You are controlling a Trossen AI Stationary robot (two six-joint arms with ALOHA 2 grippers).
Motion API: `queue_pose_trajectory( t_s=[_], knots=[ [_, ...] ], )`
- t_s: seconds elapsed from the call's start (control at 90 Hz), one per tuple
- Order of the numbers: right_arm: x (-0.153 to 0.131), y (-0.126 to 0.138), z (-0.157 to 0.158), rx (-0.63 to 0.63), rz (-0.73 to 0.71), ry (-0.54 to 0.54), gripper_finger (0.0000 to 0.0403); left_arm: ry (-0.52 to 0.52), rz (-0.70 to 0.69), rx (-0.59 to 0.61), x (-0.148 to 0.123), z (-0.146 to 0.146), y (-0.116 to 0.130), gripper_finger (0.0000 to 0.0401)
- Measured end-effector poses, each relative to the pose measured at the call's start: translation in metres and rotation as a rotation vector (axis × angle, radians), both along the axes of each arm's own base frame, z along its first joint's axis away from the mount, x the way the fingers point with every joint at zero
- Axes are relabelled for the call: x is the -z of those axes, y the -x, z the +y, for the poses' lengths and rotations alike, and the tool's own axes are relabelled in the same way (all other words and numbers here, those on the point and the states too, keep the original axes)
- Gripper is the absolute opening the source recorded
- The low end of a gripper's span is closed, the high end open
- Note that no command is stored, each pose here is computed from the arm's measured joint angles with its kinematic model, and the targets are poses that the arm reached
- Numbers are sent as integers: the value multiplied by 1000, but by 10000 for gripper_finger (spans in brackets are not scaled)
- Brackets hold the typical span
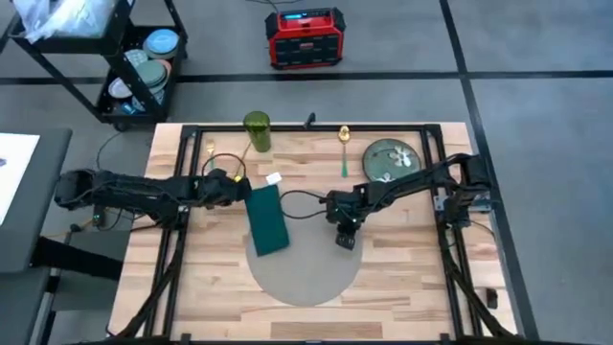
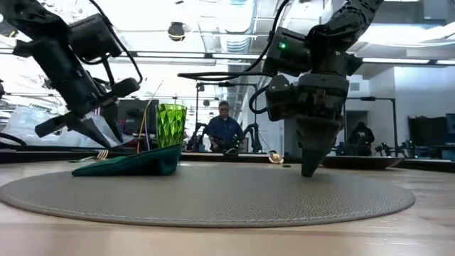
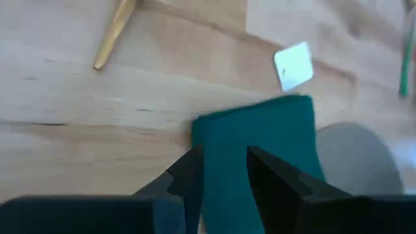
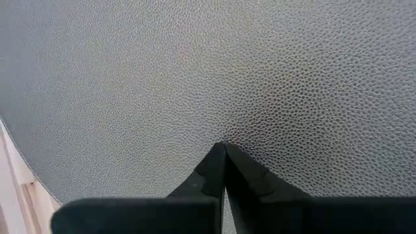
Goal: Set table place
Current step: Put the green napkin beside the gray mat
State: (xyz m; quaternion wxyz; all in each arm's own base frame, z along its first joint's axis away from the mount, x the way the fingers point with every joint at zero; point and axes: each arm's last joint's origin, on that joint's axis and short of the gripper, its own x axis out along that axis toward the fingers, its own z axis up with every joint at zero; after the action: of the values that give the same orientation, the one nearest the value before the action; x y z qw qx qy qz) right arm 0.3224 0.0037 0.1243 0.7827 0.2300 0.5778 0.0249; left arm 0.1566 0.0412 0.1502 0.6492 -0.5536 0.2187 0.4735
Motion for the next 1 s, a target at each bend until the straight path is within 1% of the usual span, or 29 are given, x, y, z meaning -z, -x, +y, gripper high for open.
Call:
queue_pose_trajectory(
  t_s=[0.067, 0.156, 0.256, 0.411, 0.533, 0.622, 0.711, 0.756, 0.9, 1.0],
  knots=[
    [0, 0, -1, -4, 2, -4, 0, 20, 24, 7, 3, 4, 0, 101],
    [1, 1, -1, -6, 12, -6, 0, 2, -1, 22, 4, 11, -6, 101],
    [0, 1, -1, -7, 13, -10, 0, 38, 28, 64, 14, 15, -11, 101],
    [1, 2, -2, -6, 16, -10, 0, 80, -2, 120, 28, 21, -27, 101],
    [1, 2, -2, -6, 24, -11, 0, 86, -32, 151, 36, 24, -37, 99],
    [1, 3, -3, -1, 26, -11, 0, 112, -45, 185, 43, 24, -42, 78],
    [1, 3, -5, 6, 32, -13, 0, 127, -46, 190, 45, 24, -42, 27],
    [1, 3, -6, 8, 32, -16, 0, 130, -52, 187, 45, 24, -42, 12],
    [1, 3, -7, 10, 32, -20, 0, 143, -82, 194, 39, 23, -42, 3],
    [1, 3, -7, 10, 32, -20, 0, 175, -81, 230, 34, 20, -37, 2]
  ],
)
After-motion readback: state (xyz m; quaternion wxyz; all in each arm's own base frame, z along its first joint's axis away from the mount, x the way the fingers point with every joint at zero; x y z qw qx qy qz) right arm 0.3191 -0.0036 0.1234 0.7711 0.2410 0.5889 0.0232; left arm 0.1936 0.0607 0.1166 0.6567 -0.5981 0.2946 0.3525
